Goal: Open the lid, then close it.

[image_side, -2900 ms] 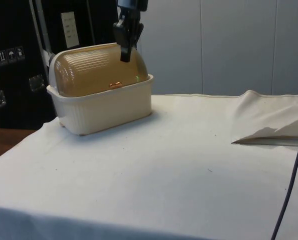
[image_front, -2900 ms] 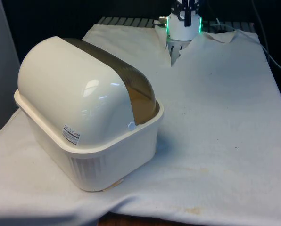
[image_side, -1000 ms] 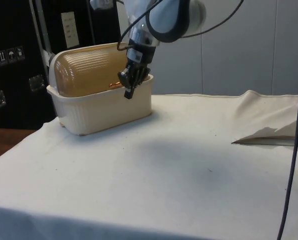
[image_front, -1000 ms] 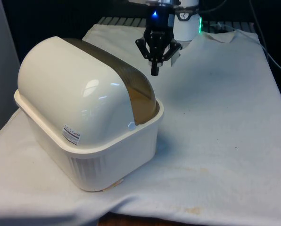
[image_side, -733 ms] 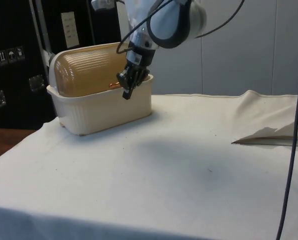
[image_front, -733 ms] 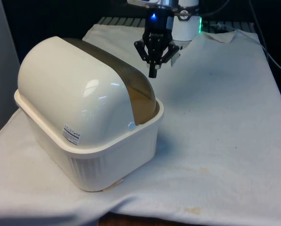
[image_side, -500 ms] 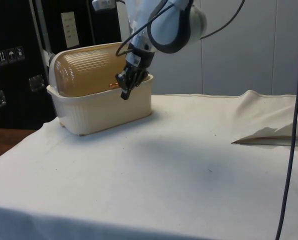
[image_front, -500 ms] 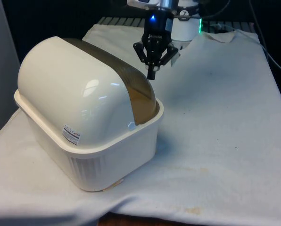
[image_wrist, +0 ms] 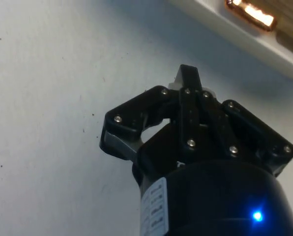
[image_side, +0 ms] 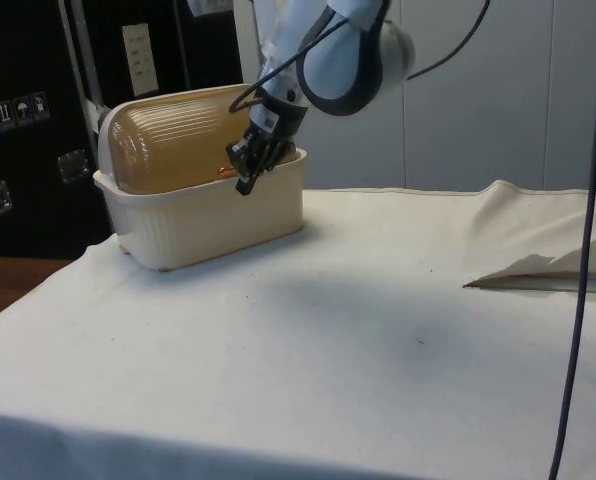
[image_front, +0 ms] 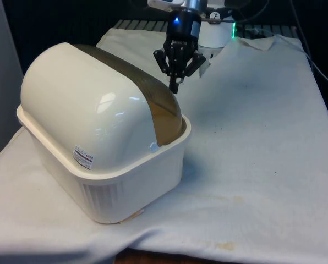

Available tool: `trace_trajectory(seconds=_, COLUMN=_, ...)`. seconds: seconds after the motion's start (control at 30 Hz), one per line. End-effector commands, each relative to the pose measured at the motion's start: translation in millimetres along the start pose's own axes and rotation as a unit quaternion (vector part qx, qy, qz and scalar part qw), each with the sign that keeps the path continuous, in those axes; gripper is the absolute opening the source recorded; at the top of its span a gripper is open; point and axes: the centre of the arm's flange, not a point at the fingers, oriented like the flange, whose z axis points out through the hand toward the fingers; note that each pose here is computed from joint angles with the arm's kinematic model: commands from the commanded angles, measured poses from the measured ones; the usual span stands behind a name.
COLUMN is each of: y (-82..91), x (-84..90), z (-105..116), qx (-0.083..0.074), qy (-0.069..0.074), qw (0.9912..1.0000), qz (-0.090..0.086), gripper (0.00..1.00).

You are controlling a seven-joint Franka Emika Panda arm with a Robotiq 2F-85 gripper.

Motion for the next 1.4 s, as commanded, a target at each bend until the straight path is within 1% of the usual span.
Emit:
trace_trajectory(seconds=0.0, y=4.0, x=0.5, z=1, qx=-0.003, qy=0.01, qw=0.99993, qz=0.006, gripper=0.0)
trace_trajectory(seconds=0.03, y=4.2, x=0.1, z=1, qx=-0.003, qy=0.011, qw=0.99991, qz=0.007, gripper=0.0)
trace_trajectory(seconds=0.07, y=0.6, x=0.3, z=0, qx=0.0, qy=0.005, qw=0.99998, qz=0.004, gripper=0.0)
trace_trajectory(seconds=0.1, y=4.4, x=-0.5, z=2, qx=-0.003, qy=0.013, qw=0.99986, qz=0.011, gripper=0.0)
trace_trajectory(seconds=0.27, y=6.8, x=-1.6, z=6, qx=-0.006, qy=0.015, qw=0.99966, qz=0.021, gripper=0.0)
trace_trajectory(seconds=0.33, y=7.4, x=-1.7, z=7, qx=-0.006, qy=0.015, qw=0.99962, qz=0.022, gripper=0.0)
trace_trajectory(seconds=0.4, y=11.0, x=-0.9, z=9, qx=-0.009, qy=0.017, qw=0.99944, qz=0.027, gripper=0.0)
trace_trajectory(seconds=0.43, y=8.0, x=-2.5, z=8, qx=-0.007, qy=0.011, qw=0.99966, qz=0.023, gripper=0.0)
trace_trajectory(seconds=0.47, y=12.1, x=-0.7, z=9, qx=-0.011, qy=0.018, qw=0.99937, qz=0.029, gripper=0.0)
trace_trajectory(seconds=0.6, y=17.3, x=1.0, z=11, qx=-0.016, qy=0.02, qw=0.99904, qz=0.036, gripper=0.0)
trace_trajectory(seconds=0.67, y=19.5, x=1.2, z=12, qx=-0.018, qy=0.021, qw=0.99889, qz=0.038, gripper=0.0)
trace_trajectory(seconds=0.7, y=13.6, x=0.8, z=9, qx=-0.011, qy=0.014, qw=0.99926, qz=0.034, gripper=0.0)
trace_trajectory(seconds=0.73, y=20.1, x=1.4, z=12, qx=-0.018, qy=0.021, qw=0.99883, qz=0.04, gripper=0.0)
trace_trajectory(seconds=0.97, y=25.4, x=3.3, z=13, qx=-0.023, qy=0.025, qw=0.99809, qz=0.052, gripper=0.0)
trace_trajectory(seconds=1.0, y=18.6, x=2.6, z=9, qx=-0.015, qy=0.018, qw=0.99856, qz=0.048, gripper=0.0)
trace_trajectory(seconds=1.03, y=26.4, x=3.7, z=13, qx=-0.023, qy=0.026, qw=0.99797, qz=0.053, gripper=0.0)
trace_trajectory(seconds=1.27, y=27.4, x=6.0, z=12, qx=-0.023, qy=0.031, qw=0.99709, qz=0.066, gripper=0.0)
trace_trajectory(seconds=1.3, y=21.2, x=5.3, z=9, qx=-0.016, qy=0.022, qw=0.99762, qz=0.063, gripper=0.0)
trace_trajectory(seconds=1.33, y=27.1, x=6.9, z=12, qx=-0.023, qy=0.032, qw=0.99679, qz=0.07, gripper=0.0)
trace_trajectory(seconds=1.37, y=27.0, x=7.3, z=12, qx=-0.022, qy=0.032, qw=0.99663, qz=0.072, gripper=0.0)
